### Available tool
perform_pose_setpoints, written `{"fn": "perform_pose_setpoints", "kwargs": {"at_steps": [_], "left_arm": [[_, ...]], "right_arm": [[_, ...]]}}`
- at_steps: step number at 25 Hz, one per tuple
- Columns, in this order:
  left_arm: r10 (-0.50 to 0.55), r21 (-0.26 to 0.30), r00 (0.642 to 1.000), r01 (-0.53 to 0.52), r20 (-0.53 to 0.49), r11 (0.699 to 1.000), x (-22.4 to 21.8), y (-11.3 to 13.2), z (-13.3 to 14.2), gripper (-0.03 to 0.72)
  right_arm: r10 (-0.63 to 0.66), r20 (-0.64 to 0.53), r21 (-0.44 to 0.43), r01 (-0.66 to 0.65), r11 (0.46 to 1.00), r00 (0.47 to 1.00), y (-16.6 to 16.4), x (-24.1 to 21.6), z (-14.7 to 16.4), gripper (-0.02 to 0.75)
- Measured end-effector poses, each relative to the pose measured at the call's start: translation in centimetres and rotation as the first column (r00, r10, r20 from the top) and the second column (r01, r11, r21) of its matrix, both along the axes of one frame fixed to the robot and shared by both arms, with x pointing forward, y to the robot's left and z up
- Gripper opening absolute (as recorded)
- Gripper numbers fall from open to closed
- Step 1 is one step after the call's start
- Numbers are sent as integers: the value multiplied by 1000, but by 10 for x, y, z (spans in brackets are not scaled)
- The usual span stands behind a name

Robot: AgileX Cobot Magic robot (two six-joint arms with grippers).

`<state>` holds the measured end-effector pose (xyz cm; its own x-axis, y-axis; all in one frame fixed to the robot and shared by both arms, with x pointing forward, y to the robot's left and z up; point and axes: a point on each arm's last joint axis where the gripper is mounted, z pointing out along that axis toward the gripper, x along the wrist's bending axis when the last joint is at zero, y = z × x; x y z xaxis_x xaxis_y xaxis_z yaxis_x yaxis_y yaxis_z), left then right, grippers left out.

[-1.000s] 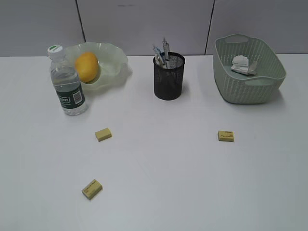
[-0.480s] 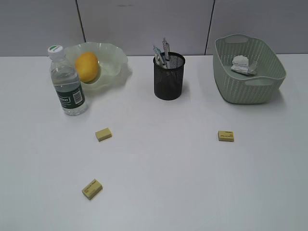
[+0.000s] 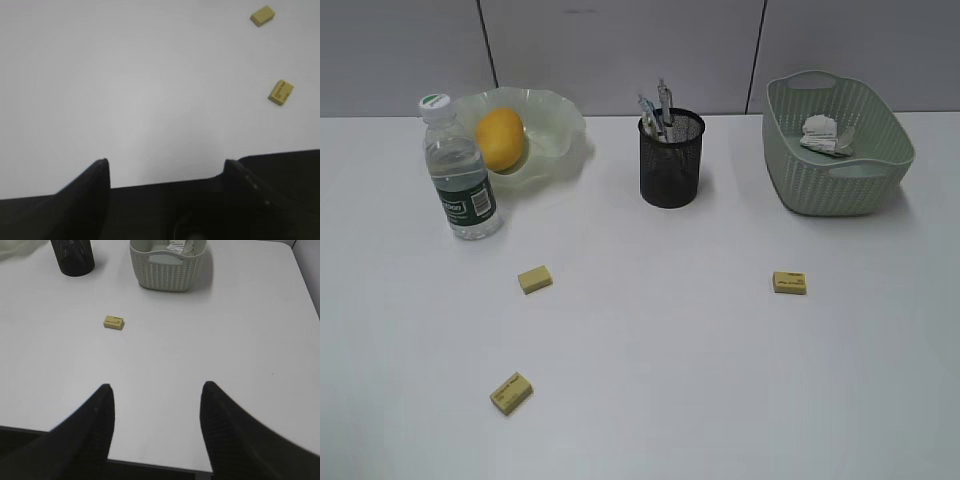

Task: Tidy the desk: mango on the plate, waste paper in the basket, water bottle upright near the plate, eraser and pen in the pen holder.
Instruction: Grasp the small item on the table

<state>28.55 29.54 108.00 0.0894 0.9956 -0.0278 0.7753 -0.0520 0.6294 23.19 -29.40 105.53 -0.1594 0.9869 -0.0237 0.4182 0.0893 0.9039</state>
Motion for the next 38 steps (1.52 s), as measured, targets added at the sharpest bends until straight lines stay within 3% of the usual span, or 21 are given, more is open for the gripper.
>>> {"fn": "perform_pose_setpoints", "kwargs": {"at_steps": [4,9,13,16,21,27,38], "left_arm": [[-14,-31,987,9,-159,999,38,-8,2,526],[-88,-5,924,93,-372,996,85,-24,-15,526],[-254,46,842,312,-477,949,99,-58,-35,526],[-342,52,779,431,-526,901,114,-91,-59,526],[-410,55,732,519,-544,853,138,-134,-92,526],[-458,55,720,564,-522,824,171,-179,-106,523],[-461,71,691,593,-556,802,191,-202,-151,461]], "right_arm": [[0,0,0,0,1000,1000,0,0,0,437],[0,0,0,0,1000,1000,0,0,0,437],[0,0,0,0,1000,1000,0,0,0,437],[0,0,0,0,1000,1000,0,0,0,436],[0,1,0,0,1000,1000,0,0,0,435],[0,1,0,0,1000,1000,0,0,0,435],[0,1,0,0,1000,1000,0,0,0,433]]}}
